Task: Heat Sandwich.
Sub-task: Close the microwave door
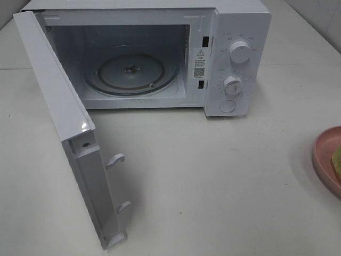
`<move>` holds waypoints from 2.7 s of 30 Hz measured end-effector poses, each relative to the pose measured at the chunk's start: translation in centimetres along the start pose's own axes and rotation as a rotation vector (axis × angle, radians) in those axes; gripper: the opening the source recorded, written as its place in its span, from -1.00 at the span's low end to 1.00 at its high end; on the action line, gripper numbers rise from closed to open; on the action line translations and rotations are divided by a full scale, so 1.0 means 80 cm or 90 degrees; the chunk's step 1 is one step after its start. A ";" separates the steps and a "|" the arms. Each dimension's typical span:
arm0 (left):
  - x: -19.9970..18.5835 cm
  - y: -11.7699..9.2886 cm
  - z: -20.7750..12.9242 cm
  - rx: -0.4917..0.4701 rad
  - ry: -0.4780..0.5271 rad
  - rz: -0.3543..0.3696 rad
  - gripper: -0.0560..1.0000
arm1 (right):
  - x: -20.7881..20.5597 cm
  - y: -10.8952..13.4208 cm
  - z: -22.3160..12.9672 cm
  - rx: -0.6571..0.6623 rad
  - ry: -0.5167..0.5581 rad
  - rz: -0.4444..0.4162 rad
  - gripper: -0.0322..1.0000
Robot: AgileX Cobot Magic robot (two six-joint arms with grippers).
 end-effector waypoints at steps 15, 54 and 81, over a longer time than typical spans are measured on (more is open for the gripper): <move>0.000 0.000 0.000 0.000 0.000 0.000 0.98 | -0.018 -0.033 -0.052 0.058 -0.127 0.000 0.55; 0.000 0.000 0.000 0.000 0.000 0.000 0.98 | -0.049 -0.040 -0.068 0.075 -0.328 0.045 0.53; 0.000 0.000 0.000 0.000 0.000 0.000 0.98 | -0.049 -0.047 -0.068 0.111 -0.335 0.009 0.53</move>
Point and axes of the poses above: a point on each arm's last joint axis where the gripper is mounted, x pointing out along that axis toward the gripper, y along the wrist's bending axis when the last joint is at zero, z = x × y, the point moved 8 cm from there along x, pointing out along that axis toward the gripper, and after that the axes turned 15 degrees about x, right-handed, at the moved point
